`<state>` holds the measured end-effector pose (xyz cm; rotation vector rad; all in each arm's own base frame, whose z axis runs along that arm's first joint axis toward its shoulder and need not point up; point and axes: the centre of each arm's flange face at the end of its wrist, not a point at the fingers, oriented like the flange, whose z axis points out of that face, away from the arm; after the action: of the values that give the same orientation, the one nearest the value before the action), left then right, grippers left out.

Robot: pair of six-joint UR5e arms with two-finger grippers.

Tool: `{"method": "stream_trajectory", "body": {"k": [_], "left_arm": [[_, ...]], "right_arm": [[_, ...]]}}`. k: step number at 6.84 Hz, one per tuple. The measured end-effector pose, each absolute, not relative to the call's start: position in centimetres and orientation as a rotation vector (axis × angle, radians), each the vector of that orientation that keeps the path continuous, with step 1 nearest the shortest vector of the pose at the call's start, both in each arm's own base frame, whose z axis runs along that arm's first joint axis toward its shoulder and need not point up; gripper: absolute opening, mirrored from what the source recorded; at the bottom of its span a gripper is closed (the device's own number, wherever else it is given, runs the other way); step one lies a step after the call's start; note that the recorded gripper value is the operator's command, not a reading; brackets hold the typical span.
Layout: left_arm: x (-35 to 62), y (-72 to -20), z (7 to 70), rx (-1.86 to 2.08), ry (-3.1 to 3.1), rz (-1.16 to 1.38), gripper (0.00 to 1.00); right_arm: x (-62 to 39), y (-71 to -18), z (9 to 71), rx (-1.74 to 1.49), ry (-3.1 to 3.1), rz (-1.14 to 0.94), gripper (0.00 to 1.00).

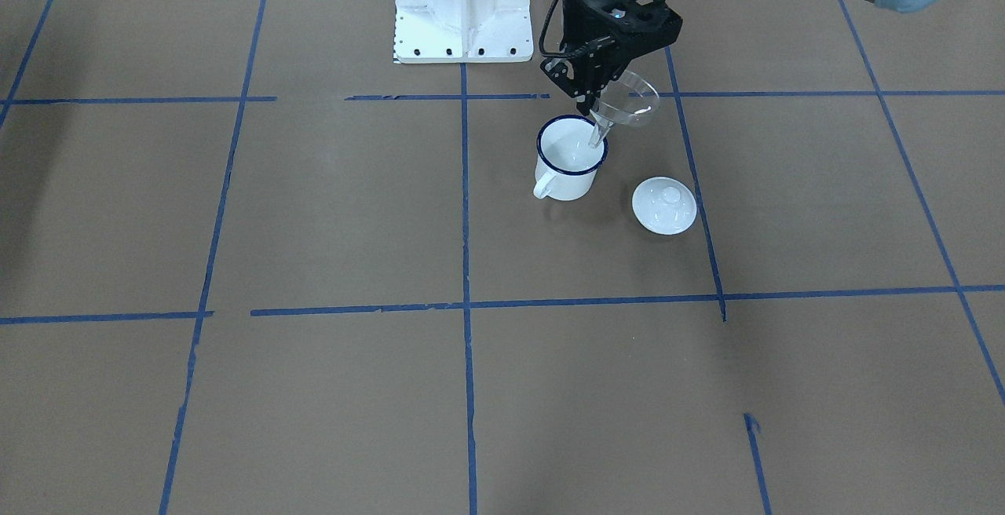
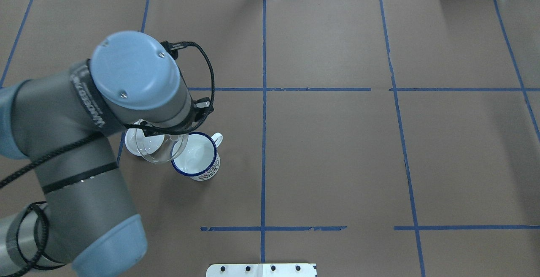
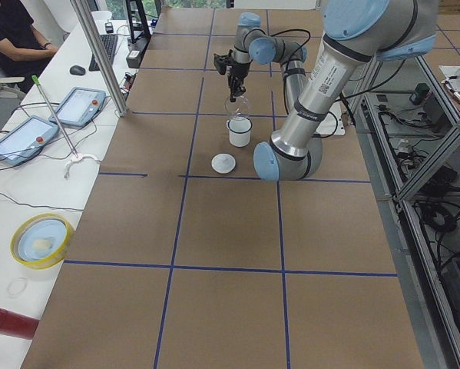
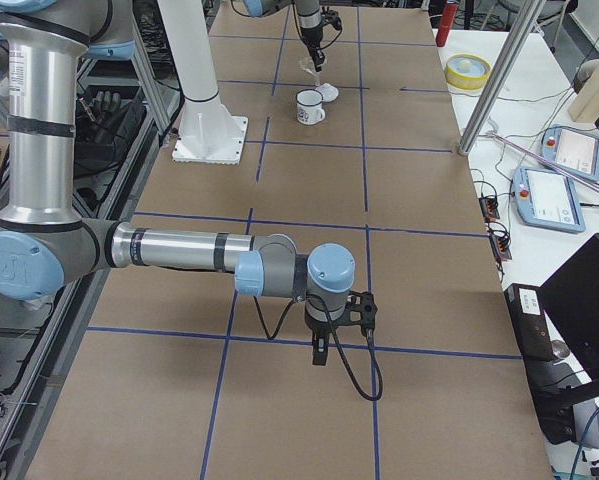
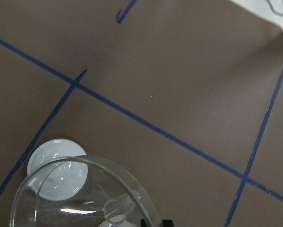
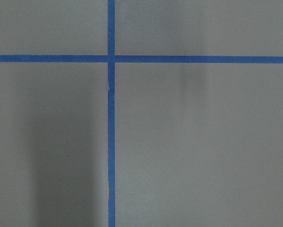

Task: Place funnel on cup
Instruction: 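Carry the held funnel over the open mug, then lower the funnel into the mug mouth and open the left gripper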

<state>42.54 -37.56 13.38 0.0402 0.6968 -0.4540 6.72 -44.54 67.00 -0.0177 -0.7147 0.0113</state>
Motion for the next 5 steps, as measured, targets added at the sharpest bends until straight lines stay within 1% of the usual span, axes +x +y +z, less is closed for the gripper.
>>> {"method": "stream_trajectory", "body": {"k": [2,4,5], "left_arm": [[46.4,-35.9,13.9,0.063,0.640,-0.413,0.00],[48.2,-35.7,14.0,0.075,0.616,-0.402,0.00],[49.0,-35.6,14.2,0.086,0.602,-0.398,0.84]], "right_arm": [[6.7,-44.5,67.0,-0.018,-0.715,0.011,1.00],[6.7,-44.5,67.0,-0.018,-0.715,0.011,1.00],[6.7,-44.5,67.0,-0.018,-0.715,0.011,1.00]]}}
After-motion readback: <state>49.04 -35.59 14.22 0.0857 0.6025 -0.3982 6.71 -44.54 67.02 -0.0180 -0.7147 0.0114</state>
